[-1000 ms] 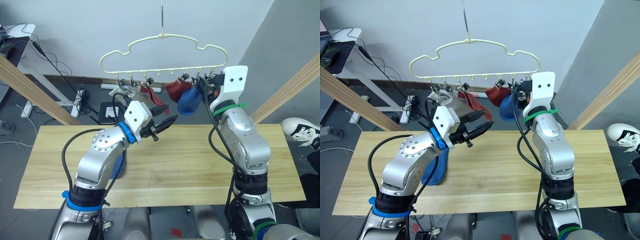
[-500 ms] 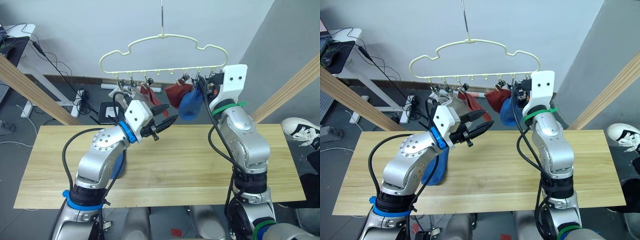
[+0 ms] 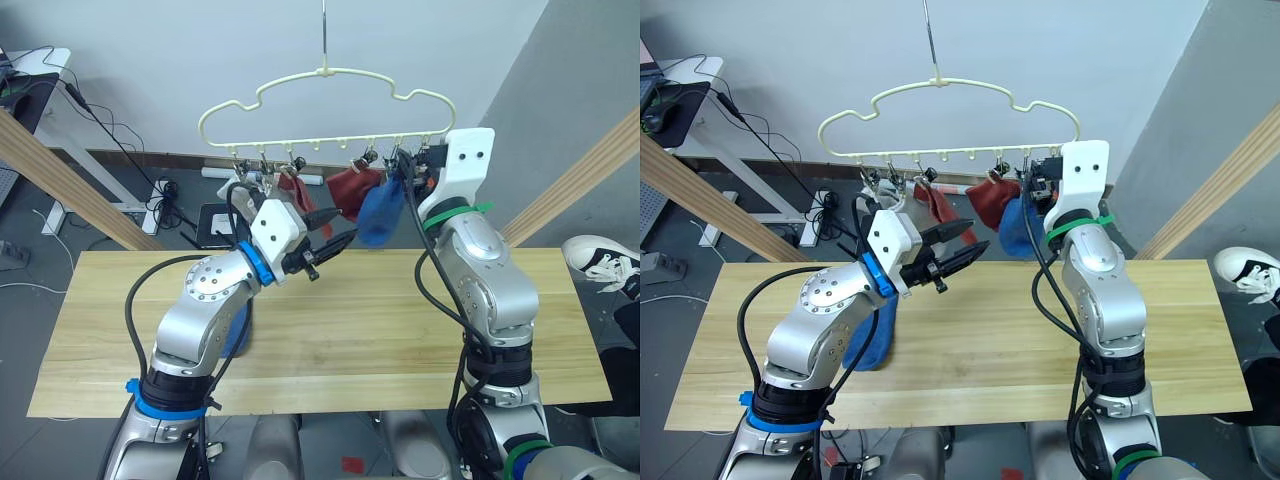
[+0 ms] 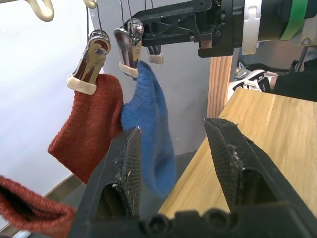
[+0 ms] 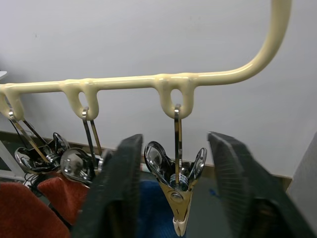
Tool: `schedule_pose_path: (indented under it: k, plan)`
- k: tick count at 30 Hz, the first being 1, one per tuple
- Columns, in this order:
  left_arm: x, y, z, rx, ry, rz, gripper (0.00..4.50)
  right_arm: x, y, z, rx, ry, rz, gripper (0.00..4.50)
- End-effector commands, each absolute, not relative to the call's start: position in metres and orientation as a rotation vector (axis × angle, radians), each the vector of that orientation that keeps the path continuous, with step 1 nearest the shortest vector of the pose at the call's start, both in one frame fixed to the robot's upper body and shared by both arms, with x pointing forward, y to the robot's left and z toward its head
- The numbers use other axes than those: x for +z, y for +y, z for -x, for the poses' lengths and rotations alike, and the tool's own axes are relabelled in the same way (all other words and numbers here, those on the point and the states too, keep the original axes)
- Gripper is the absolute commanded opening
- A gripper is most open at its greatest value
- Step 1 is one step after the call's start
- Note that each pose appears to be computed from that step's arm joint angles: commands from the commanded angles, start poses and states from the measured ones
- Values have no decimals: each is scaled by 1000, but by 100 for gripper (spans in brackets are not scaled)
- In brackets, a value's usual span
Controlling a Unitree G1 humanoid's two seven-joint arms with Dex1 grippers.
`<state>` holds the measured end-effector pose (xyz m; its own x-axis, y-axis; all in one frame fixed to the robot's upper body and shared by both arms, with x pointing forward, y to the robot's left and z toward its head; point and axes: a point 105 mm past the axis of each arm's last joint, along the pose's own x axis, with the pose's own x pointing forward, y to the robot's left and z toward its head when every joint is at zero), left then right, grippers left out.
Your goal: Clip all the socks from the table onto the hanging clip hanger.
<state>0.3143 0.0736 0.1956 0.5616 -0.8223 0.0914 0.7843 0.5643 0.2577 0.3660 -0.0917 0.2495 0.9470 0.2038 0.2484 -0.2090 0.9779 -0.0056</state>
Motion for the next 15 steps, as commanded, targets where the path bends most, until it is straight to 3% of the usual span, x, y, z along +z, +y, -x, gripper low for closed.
schedule_pose_path:
  k: [1,5,12,15]
  plan:
    - [204,70,-309,-968,-264,-218,226,266,-92,-360,211,-317,-31,94]
    - [201,72,-308,-964,-254,-224,226,267,-92,-360,213,-321,-26,5]
    - [180,84,-304,-913,-190,-253,226,267,-93,-360,217,-323,-20,5]
    - [157,108,-307,-739,-123,-222,242,267,-94,-360,218,-322,-17,5]
